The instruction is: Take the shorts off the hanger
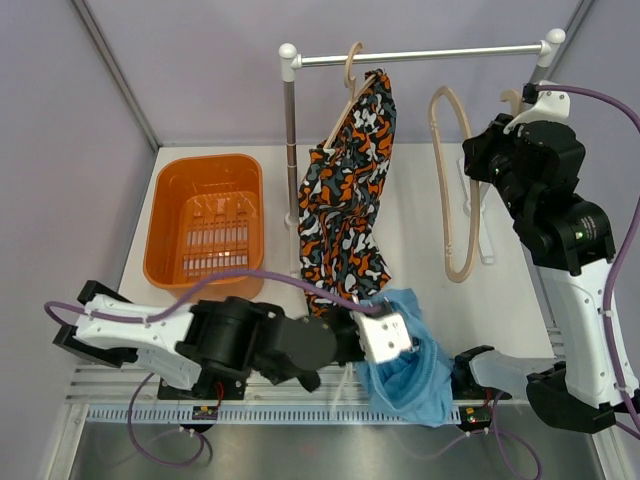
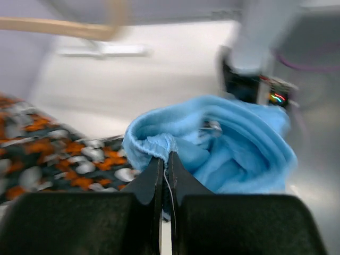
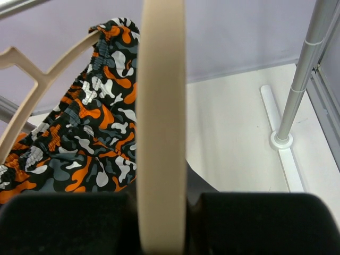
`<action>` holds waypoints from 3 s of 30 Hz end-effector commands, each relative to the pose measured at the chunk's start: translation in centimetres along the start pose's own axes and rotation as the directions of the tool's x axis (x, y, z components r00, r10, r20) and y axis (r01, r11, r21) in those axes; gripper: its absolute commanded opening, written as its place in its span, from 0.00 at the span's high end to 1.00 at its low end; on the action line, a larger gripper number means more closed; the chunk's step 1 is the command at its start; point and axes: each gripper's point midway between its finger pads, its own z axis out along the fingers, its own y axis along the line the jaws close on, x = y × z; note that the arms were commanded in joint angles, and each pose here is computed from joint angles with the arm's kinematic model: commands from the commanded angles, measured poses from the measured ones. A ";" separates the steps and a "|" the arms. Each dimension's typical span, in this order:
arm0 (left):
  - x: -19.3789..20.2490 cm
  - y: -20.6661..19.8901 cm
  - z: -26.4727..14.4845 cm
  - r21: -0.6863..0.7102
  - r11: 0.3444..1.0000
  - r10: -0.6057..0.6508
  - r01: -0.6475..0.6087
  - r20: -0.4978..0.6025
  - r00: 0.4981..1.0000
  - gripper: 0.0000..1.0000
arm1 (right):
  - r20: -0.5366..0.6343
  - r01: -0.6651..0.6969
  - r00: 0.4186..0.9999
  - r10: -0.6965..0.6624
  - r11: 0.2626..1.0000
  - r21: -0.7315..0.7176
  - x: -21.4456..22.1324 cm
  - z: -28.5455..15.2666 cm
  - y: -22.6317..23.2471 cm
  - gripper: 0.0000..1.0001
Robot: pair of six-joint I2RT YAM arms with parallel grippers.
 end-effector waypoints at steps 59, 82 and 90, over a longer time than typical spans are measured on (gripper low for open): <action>-12.4 30.1 -23.6 -0.862 0.450 0.343 -0.234 -0.075 0.936 1.00 | -0.051 -0.028 0.998 0.021 0.988 -0.150 -0.1 -2.7 2.4 1.00; -15.2 41.4 -39.3 -0.910 -0.001 0.405 0.415 0.379 0.832 0.95 | -0.098 0.021 0.995 -0.037 0.987 -0.158 1.0 -1.8 2.5 1.00; -7.6 44.5 -34.5 -0.946 -0.062 0.226 0.320 0.299 0.927 0.95 | -0.120 0.022 0.992 -0.042 0.986 -0.168 1.8 -1.1 2.8 1.00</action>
